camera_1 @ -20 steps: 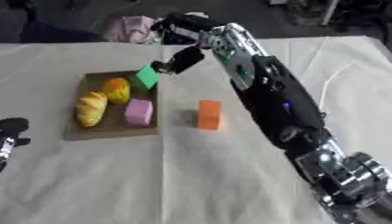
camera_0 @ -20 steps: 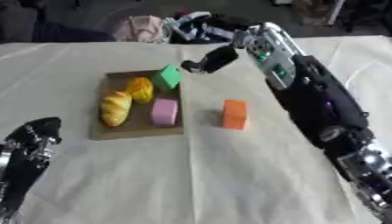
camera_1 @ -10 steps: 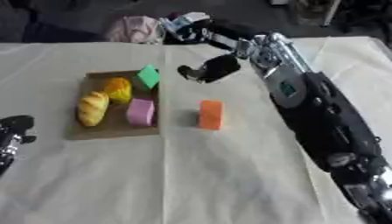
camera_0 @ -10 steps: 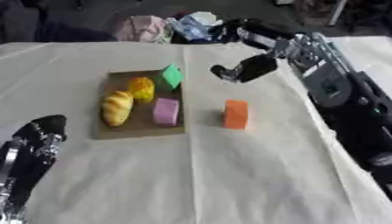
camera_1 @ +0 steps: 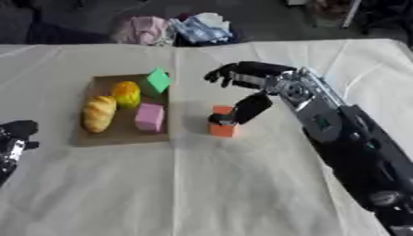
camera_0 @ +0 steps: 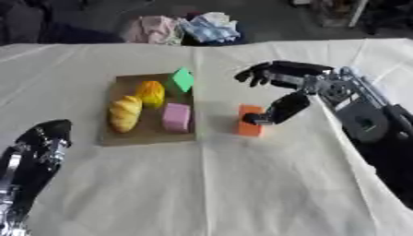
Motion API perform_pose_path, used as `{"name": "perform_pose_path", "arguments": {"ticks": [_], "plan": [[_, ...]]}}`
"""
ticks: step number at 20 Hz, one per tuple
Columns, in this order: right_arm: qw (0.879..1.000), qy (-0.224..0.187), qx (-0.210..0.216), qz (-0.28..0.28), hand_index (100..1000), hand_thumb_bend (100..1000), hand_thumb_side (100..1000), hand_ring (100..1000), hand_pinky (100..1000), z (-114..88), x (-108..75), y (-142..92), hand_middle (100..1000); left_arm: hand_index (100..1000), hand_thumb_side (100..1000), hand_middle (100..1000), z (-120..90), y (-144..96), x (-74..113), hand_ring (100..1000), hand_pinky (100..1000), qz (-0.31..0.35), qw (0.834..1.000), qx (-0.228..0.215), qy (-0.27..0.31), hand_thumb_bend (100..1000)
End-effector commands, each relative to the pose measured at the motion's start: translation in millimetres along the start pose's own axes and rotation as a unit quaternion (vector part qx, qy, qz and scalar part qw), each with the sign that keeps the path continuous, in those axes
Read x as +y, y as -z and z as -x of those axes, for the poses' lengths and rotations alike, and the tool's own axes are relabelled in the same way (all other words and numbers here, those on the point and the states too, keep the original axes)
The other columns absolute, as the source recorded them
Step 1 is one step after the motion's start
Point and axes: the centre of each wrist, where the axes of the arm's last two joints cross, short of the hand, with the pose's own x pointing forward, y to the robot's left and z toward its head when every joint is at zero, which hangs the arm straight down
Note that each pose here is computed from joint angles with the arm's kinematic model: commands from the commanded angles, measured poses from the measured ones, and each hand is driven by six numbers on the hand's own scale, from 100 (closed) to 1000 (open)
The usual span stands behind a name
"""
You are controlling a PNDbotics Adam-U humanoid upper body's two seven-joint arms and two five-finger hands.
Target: Pick up objects on the table and place them in the box.
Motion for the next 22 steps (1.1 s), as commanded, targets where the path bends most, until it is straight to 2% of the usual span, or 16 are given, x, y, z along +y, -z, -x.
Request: {"name": "perform_pose_path", "arguments": {"ticks": [1,14,20,22], "plan": [[1.0,-0.004,0.021,-0.015,973,403,503,841,832,8.5,0.1,-0.4,889,748,583,723,-4.9,1.0,5.4,828,755,-0.004,1.0,-0.009,0.011,169],[0.995,0.015,0.093,-0.028,960,416,491,838,829,45.2,32.1,16.5,879,749,584,724,-5.2,1.3,4.9,828,755,-0.004,1.0,-0.01,0.009,167],[0.993,0.019,0.107,-0.043,938,413,485,835,827,54.3,41.9,22.1,854,749,585,725,-5.4,1.5,4.4,829,756,-0.003,1.0,-0.01,0.009,165],[0.993,0.017,0.11,-0.043,916,404,475,827,822,55.3,43.3,23.6,819,749,585,725,-5.4,1.5,4.4,829,756,-0.003,1.0,-0.01,0.008,165]]}}
